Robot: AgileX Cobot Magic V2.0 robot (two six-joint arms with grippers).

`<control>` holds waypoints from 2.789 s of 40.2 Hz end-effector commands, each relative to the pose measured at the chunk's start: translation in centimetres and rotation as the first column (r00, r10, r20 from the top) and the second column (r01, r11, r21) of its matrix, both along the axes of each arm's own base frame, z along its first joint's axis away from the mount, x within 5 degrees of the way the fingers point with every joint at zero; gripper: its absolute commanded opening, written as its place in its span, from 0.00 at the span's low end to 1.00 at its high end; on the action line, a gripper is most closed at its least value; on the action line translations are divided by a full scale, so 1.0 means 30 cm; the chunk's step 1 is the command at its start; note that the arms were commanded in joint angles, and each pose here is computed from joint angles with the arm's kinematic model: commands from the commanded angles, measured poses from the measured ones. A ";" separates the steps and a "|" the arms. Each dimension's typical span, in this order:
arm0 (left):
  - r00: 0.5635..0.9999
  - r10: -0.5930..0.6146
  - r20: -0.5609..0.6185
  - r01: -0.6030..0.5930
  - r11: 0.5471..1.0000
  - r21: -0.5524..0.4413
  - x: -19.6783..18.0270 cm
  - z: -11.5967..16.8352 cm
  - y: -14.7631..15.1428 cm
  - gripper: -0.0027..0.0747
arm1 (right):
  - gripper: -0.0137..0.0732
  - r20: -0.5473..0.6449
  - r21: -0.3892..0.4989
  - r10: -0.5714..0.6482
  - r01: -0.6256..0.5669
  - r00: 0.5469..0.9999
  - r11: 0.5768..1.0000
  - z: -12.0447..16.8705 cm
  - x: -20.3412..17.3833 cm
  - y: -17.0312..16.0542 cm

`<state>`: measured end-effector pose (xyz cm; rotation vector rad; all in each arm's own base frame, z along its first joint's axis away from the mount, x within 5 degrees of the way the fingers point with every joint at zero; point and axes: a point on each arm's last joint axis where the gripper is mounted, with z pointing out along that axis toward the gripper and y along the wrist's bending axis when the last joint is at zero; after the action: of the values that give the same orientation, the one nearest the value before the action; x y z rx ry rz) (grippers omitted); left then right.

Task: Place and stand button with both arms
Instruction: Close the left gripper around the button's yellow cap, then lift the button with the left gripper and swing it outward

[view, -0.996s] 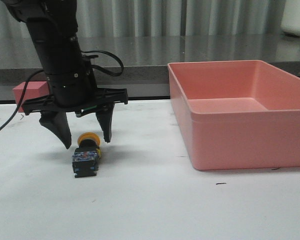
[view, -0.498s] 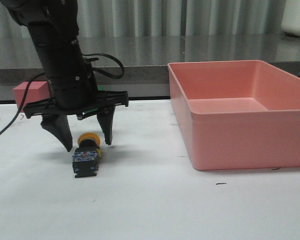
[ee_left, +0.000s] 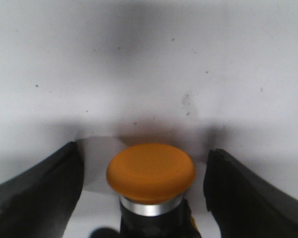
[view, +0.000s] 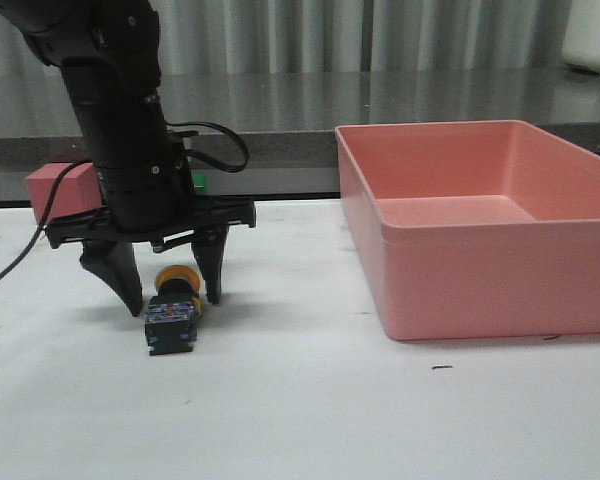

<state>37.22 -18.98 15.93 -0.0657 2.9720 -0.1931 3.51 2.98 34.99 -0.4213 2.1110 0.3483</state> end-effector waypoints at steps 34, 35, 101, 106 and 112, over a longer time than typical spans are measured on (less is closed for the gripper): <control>0.967 -0.130 0.218 0.130 0.991 0.016 -0.025 0.275 0.031 0.30 | 0.68 0.063 0.030 -0.016 0.014 0.998 0.999 0.033 0.011 0.002; 0.961 -0.142 0.236 0.140 0.990 0.024 -0.027 0.293 0.035 0.30 | 0.68 0.063 0.030 -0.016 0.014 0.998 0.999 0.033 0.011 0.002; 0.074 -0.084 0.994 0.222 0.973 0.065 -0.480 0.302 0.259 0.30 | 0.68 0.063 0.030 -0.016 0.014 0.998 0.999 0.033 0.011 0.002; 0.069 -0.076 0.995 0.220 0.974 0.059 -0.468 0.277 0.252 0.30 | 0.68 0.063 0.030 -0.016 0.014 0.998 0.999 0.033 0.011 0.002; 0.024 -0.031 0.999 0.236 0.972 0.025 -0.476 0.224 0.252 0.30 | 0.68 0.063 0.030 -0.016 0.014 0.998 0.999 0.033 0.011 0.002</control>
<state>23.08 -11.23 21.19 0.3081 1.5998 -0.2596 3.51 2.98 34.90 -0.4228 2.1167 0.3487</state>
